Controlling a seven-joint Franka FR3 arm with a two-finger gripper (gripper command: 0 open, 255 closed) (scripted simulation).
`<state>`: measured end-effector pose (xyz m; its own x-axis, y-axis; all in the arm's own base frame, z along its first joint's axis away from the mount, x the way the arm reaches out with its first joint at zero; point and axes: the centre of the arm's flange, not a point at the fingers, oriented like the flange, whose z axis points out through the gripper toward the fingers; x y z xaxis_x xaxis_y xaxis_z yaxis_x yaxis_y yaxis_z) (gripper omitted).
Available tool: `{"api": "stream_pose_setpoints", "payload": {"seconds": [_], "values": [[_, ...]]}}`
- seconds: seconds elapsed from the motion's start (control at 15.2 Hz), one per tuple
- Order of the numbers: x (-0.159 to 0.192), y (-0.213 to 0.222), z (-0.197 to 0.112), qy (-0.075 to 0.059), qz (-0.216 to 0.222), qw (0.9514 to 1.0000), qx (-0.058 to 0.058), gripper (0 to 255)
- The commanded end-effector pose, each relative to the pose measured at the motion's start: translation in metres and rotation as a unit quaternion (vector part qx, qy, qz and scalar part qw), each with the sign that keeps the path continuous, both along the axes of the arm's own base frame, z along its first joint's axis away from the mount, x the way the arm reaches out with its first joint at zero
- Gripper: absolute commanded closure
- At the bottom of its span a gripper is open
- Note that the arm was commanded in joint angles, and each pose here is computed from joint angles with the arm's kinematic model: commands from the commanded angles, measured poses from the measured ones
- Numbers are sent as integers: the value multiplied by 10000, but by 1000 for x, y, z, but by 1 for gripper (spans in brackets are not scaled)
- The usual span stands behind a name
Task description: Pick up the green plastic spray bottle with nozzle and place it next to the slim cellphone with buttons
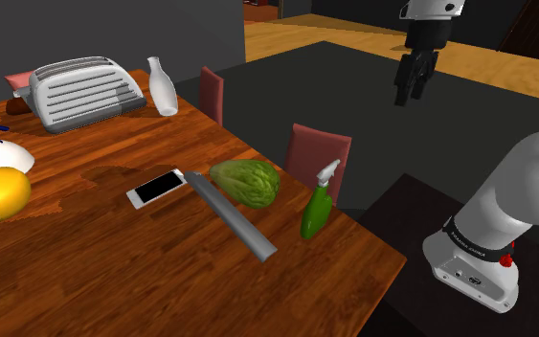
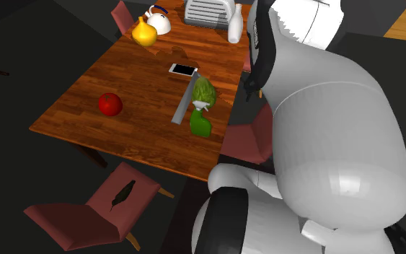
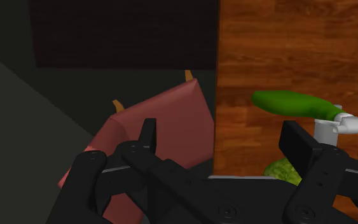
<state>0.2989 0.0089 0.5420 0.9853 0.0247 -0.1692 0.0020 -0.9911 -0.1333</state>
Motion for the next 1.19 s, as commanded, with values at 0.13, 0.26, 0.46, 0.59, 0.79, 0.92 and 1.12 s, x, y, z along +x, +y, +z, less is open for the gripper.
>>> {"api": "stream_pose_setpoints", "payload": {"seconds": [0.13, 0.26, 0.46, 0.59, 0.79, 0.92, 1.12], "values": [[-4, 11, -21, 188, -734, 9971, 76, 0], [-7, 22, -41, 375, -1463, 9884, 152, 0], [-9, 41, -71, 651, -2540, 9647, 264, 0], [-10, 54, -91, 831, -3240, 9418, 336, 0], [-8, 73, -120, 1091, -4254, 8973, 442, 0], [-5, 87, -139, 1256, -4900, 8611, 509, 0], [1, 106, -168, 1491, -5814, 7975, 604, 0]]}}
